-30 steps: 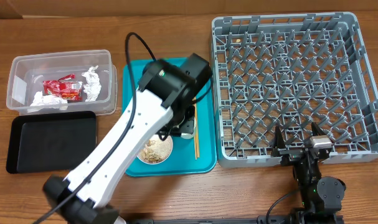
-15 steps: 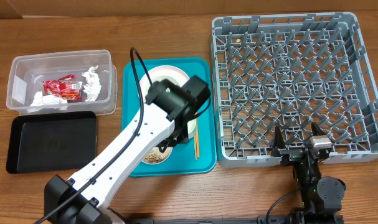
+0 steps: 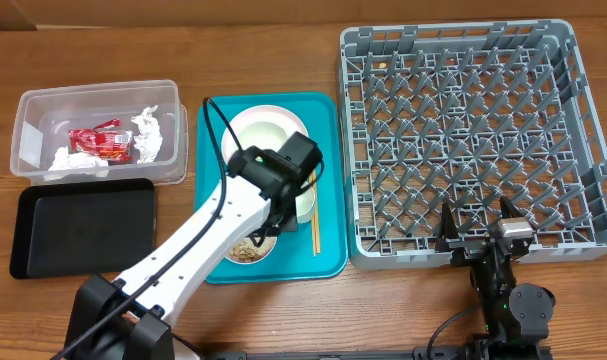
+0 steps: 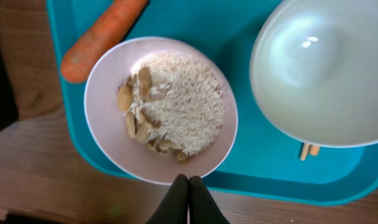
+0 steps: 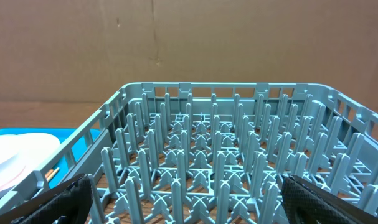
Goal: Sort waste into correct bins and load items into the dishwasher
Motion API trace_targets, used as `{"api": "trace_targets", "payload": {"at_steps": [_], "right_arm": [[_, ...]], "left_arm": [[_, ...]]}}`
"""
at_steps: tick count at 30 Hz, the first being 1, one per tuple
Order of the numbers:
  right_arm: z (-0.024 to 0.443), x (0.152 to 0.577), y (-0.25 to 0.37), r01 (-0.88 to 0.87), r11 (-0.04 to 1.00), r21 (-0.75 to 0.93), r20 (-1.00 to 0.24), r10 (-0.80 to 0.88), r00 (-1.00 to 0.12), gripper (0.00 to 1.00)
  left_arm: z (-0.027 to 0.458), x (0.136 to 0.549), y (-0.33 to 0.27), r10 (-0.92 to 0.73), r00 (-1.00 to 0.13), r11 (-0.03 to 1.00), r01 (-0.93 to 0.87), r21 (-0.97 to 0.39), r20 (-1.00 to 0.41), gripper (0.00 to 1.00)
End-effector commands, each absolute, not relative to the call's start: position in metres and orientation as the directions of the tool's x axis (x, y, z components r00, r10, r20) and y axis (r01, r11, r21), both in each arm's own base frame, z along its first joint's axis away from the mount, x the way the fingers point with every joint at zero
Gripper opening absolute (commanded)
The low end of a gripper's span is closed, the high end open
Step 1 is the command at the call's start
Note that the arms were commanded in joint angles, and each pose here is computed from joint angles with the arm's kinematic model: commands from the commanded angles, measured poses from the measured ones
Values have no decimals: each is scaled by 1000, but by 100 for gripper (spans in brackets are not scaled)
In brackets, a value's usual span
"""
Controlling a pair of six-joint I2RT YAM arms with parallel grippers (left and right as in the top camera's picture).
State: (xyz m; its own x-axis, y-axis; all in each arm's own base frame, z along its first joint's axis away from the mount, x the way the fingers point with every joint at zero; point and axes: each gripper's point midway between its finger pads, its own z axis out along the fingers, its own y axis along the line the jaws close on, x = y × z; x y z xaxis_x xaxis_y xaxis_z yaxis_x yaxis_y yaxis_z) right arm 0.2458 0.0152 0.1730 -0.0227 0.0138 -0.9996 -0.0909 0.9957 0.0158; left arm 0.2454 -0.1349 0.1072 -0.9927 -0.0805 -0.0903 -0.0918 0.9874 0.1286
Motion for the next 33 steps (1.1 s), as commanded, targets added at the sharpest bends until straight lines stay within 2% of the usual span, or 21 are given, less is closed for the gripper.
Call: {"api": "trace_targets", "payload": {"at_steps": [1, 5, 13, 22, 25, 29, 33], "right_arm": [[171, 246, 14, -87, 996, 20, -1000, 18, -19, 100], [171, 246, 14, -87, 996, 20, -1000, 18, -19, 100], [171, 246, 14, -87, 996, 20, -1000, 18, -19, 100], [171, 246, 14, -87, 996, 20, -1000, 18, -19, 100], [171, 246, 14, -87, 996, 20, -1000, 18, -19, 100], [171, 246, 14, -87, 996, 20, -1000, 18, -19, 100], [171, 246, 14, -87, 996, 20, -1000, 18, -19, 100]], "left_arm": [[109, 242, -141, 24, -999, 999, 22, 35, -35, 4], [109, 244, -142, 60, -998, 998, 60, -22, -16, 4], [104, 248, -140, 87, -996, 996, 88, -31, -23, 10], [82, 243, -137, 87, -996, 996, 87, -25, -11, 11], [79, 246, -139, 70, -997, 997, 71, -33, -26, 15], [79, 249, -141, 69, -997, 997, 71, -38, -38, 26], [77, 250, -142, 70, -996, 997, 72, -42, -46, 28]]}}
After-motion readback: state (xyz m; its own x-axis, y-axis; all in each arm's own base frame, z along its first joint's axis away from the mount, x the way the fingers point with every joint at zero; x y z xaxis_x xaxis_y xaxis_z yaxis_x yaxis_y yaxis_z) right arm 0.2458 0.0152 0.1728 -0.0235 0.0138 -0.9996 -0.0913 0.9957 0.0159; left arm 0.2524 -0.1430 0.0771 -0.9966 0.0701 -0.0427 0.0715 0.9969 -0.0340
